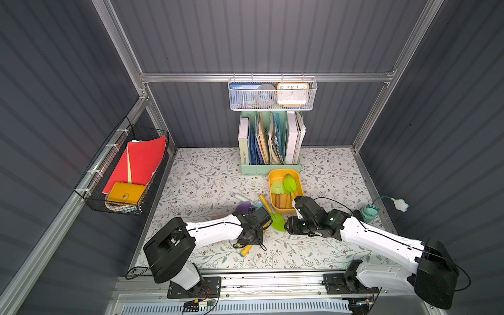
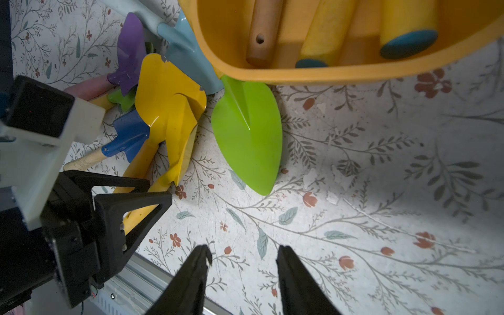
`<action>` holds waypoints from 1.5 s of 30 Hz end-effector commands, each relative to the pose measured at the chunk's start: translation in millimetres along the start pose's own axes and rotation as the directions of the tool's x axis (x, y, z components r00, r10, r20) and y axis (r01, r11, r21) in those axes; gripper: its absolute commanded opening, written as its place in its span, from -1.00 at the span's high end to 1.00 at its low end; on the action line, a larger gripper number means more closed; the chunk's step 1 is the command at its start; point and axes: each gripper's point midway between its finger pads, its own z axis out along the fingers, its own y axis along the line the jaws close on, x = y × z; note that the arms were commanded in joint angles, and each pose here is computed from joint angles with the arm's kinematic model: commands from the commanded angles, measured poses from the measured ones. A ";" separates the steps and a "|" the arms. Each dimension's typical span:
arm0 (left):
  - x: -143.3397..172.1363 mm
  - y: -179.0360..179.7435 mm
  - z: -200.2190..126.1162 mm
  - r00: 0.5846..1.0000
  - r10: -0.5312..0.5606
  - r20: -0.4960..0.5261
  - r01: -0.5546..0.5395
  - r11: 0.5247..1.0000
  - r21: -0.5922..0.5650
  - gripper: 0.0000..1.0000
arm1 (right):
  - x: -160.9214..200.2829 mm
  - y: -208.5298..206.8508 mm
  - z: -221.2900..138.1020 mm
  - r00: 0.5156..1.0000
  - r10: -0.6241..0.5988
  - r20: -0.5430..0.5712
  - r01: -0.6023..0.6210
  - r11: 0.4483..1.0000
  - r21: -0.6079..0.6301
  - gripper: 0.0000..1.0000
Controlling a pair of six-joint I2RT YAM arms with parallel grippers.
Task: Put the shovel into the storage box
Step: Pick up the shovel from the center of the board.
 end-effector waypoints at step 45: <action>-21.3 -41.2 -18.5 0.995 0.020 0.100 -0.027 0.998 0.065 0.84 | -22.7 -14.9 -16.0 0.995 -0.011 0.102 0.001 0.995 0.097 0.08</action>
